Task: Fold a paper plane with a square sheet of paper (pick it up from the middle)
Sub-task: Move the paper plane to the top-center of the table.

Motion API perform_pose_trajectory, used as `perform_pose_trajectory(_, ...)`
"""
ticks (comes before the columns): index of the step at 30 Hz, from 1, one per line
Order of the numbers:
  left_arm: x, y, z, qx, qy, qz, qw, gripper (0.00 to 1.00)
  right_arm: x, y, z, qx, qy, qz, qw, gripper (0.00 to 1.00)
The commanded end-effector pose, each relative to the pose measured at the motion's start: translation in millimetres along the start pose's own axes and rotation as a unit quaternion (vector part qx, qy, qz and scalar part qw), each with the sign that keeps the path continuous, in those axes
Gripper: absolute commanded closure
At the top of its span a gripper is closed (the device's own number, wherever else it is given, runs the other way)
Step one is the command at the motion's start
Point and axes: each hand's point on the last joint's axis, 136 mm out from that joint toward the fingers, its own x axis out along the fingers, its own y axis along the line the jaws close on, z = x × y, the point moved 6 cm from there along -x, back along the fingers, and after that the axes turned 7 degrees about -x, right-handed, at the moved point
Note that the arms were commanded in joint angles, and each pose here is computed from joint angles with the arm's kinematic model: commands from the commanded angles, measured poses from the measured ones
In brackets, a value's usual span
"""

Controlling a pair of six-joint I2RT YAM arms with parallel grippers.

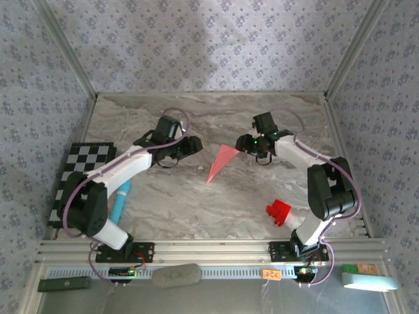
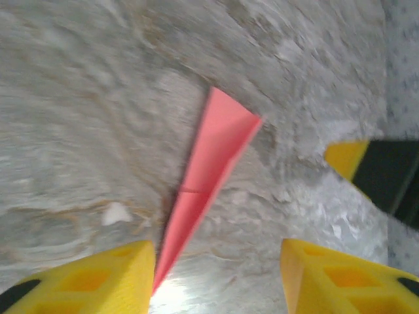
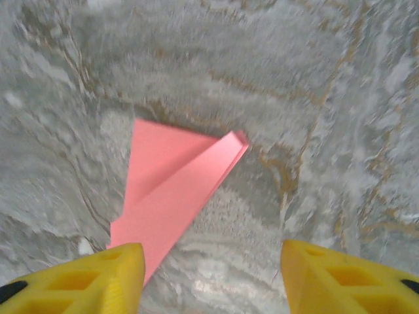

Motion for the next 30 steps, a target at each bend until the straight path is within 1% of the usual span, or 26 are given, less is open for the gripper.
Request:
perform_pose_trajectory(1,-16.8,30.8,6.3,-0.008,-0.04,0.043,0.998,0.4,-1.0,10.9,-16.3,0.013,0.017,-0.048,0.999,0.36)
perform_pose_trajectory(3,-26.9,45.8,9.9,-0.013,-0.063,0.058,0.996,0.33,8.0,20.7,-22.1,0.019,0.026,-0.064,0.997,0.34)
perform_pose_trajectory(6,-38.8,66.9,13.5,-0.018,-0.087,0.081,0.993,0.23,20.9,40.9,-20.3,0.016,0.03,-0.091,0.995,0.32)
perform_pose_trajectory(7,-41.6,73.0,13.8,-0.02,-0.092,0.086,0.992,0.16,25.6,45.9,-20.4,0.016,0.031,-0.103,0.994,0.32)
perform_pose_trajectory(8,-43.7,77.8,13.5,-0.019,-0.095,0.092,0.991,0.12,32.8,50.3,-21.9,0.014,0.036,-0.114,0.993,0.31)
perform_pose_trajectory(11,-45.7,89.6,11.3,-0.023,-0.097,0.106,0.989,0.05,47.1,60.4,-24.6,0.016,0.039,-0.152,0.987,0.3)
perform_pose_trajectory(14,-43.9,98.3,8.3,-0.027,-0.091,0.115,0.989,0.03,55.7,65.5,-24.9,0.021,0.034,-0.192,0.98,0.29)
perform_pose_trajectory(18,-41.9,104.2,7.7,-0.034,-0.084,0.121,0.989,0.02,63.9,63.4,-22.0,0.024,0.033,-0.232,0.972,0.3)
perform_pose_trajectory(22,-39.4,106.4,9.3,-0.037,-0.079,0.122,0.989,0.02,63.9,56.6,-26.9,0.032,0.037,-0.26,0.964,0.35)
perform_pose_trajectory(30,-34.0,105.6,11.3,-0.043,-0.07,0.116,0.99,0.02,70.1,55.9,-32.6,0.041,0.055,-0.245,0.967,0.57)
